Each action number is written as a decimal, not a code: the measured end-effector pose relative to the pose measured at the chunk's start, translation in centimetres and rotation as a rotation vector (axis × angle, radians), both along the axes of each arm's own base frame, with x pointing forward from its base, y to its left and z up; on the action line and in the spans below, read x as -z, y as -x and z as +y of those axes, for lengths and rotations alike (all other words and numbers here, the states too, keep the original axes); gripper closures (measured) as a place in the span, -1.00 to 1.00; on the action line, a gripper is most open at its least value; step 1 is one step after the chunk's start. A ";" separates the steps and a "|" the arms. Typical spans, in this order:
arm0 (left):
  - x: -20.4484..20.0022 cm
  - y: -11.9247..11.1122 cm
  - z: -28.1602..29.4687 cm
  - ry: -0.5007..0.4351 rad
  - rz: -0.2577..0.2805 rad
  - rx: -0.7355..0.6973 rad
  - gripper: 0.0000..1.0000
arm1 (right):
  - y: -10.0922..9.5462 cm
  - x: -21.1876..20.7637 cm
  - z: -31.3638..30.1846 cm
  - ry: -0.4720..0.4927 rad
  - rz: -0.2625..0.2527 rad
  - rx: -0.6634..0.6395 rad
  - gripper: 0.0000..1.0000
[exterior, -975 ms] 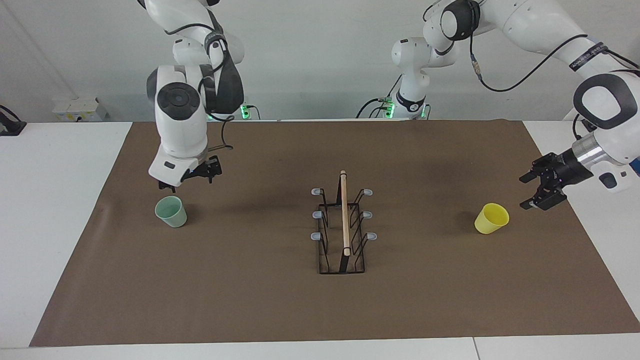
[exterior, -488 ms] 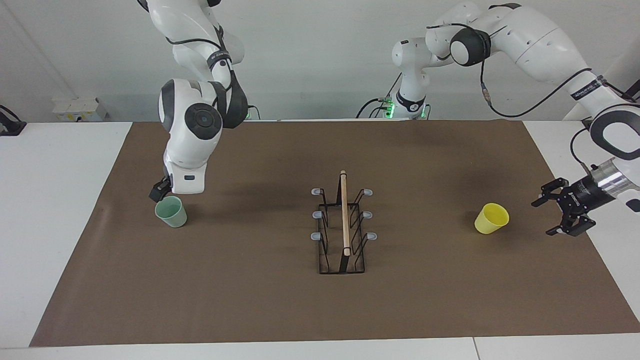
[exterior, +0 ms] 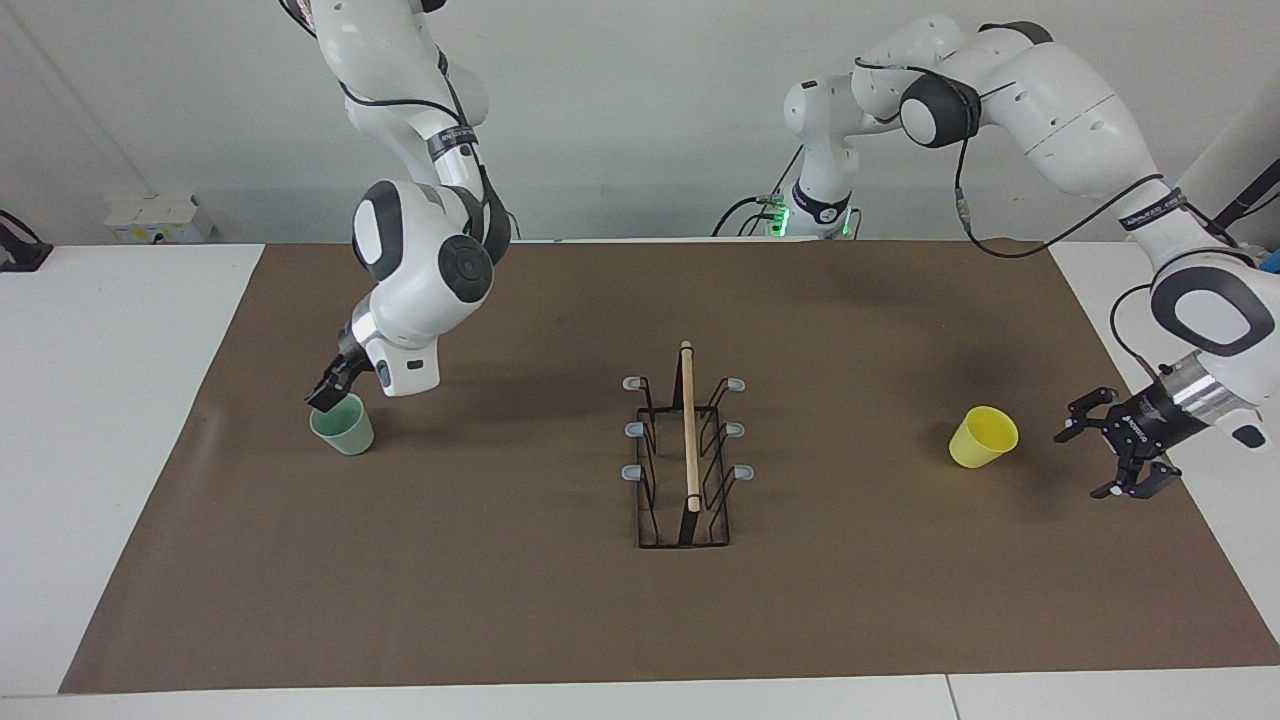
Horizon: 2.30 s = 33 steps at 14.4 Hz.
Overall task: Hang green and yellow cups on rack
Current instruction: 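Grasp the yellow cup with the left gripper while the right gripper grasps the green cup, then lift the yellow cup with the left gripper while the right gripper lifts the green cup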
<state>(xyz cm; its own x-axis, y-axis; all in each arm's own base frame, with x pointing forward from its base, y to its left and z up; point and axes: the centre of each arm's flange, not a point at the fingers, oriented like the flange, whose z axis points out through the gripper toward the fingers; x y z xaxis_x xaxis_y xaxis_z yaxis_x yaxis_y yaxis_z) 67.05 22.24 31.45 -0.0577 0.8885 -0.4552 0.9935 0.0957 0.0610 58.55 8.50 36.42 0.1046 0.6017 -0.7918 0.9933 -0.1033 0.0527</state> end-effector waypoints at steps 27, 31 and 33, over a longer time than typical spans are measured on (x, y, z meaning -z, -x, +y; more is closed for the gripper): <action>1.1 5.2 -10.5 0.254 -0.184 -0.176 -0.38 | 3.1 16.2 1.0 0.264 0.035 -0.320 -1.00; -4.3 3.9 -10.6 0.136 -0.261 -0.065 -0.38 | 3.2 16.8 -0.2 0.288 0.044 -0.362 -1.00; -6.8 3.5 -11.5 0.027 -0.290 0.008 -0.38 | 3.3 17.0 -0.3 0.296 0.046 -0.383 -1.00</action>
